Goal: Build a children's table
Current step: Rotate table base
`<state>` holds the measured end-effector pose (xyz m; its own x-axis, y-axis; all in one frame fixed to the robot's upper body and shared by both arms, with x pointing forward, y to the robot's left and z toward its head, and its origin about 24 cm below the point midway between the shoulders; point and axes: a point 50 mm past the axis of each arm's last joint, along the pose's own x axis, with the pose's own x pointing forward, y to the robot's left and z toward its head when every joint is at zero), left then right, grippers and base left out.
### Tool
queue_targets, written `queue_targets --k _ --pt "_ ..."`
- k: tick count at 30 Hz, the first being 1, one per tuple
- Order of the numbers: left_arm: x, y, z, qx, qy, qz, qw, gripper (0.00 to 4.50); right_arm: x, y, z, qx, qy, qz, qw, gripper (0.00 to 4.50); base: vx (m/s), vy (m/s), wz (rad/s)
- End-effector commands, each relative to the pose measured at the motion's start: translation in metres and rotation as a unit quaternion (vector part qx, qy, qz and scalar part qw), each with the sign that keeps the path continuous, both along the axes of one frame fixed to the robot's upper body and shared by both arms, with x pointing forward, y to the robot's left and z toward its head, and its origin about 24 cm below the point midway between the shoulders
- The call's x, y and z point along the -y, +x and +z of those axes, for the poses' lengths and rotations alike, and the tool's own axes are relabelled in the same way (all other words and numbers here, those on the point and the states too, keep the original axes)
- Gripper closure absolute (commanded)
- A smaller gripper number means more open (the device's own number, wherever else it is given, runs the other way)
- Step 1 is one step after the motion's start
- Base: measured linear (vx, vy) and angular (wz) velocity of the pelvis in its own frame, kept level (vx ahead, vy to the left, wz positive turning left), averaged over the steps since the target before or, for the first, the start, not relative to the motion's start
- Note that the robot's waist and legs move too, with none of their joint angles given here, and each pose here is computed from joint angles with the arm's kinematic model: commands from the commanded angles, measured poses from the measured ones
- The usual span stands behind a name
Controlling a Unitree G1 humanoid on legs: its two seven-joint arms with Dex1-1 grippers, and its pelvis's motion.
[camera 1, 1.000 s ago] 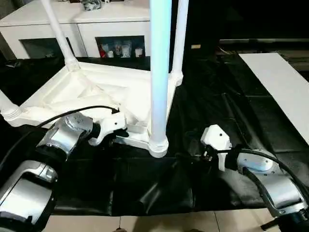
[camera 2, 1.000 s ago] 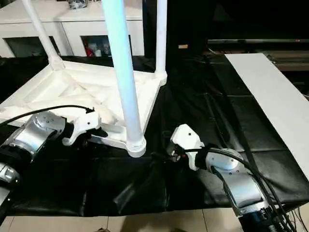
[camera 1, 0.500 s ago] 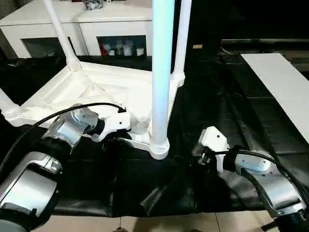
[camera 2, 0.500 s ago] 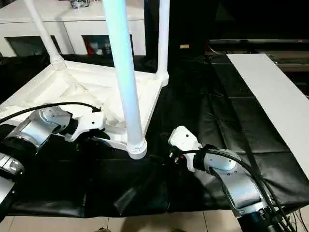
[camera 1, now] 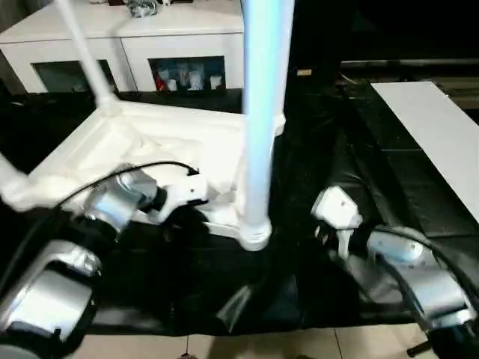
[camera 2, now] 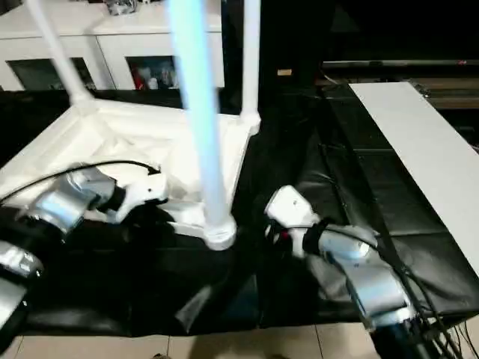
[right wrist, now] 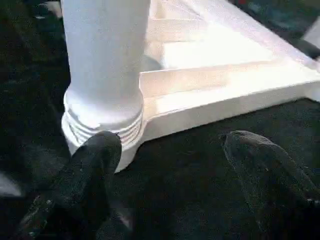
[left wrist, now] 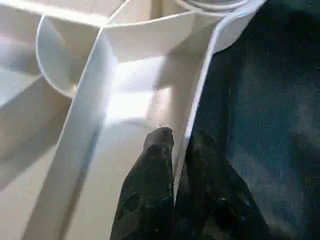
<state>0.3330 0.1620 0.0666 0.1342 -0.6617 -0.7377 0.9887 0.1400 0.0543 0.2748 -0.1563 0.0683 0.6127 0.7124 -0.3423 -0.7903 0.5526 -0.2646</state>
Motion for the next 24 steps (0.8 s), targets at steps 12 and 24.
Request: queue_targets --k 12,24 --pt "0.005 -0.022 -0.022 0.026 -0.037 0.158 0.986 4.48 0.007 0.012 -0.001 0.006 0.006 -0.072 0.997 0.71 0.000 0.000 0.00" --pt "0.027 -0.031 -0.010 0.105 -0.103 0.074 0.986 4.49 0.002 0.014 -0.002 0.007 0.005 -0.065 0.998 0.71 0.000 0.000 0.00"
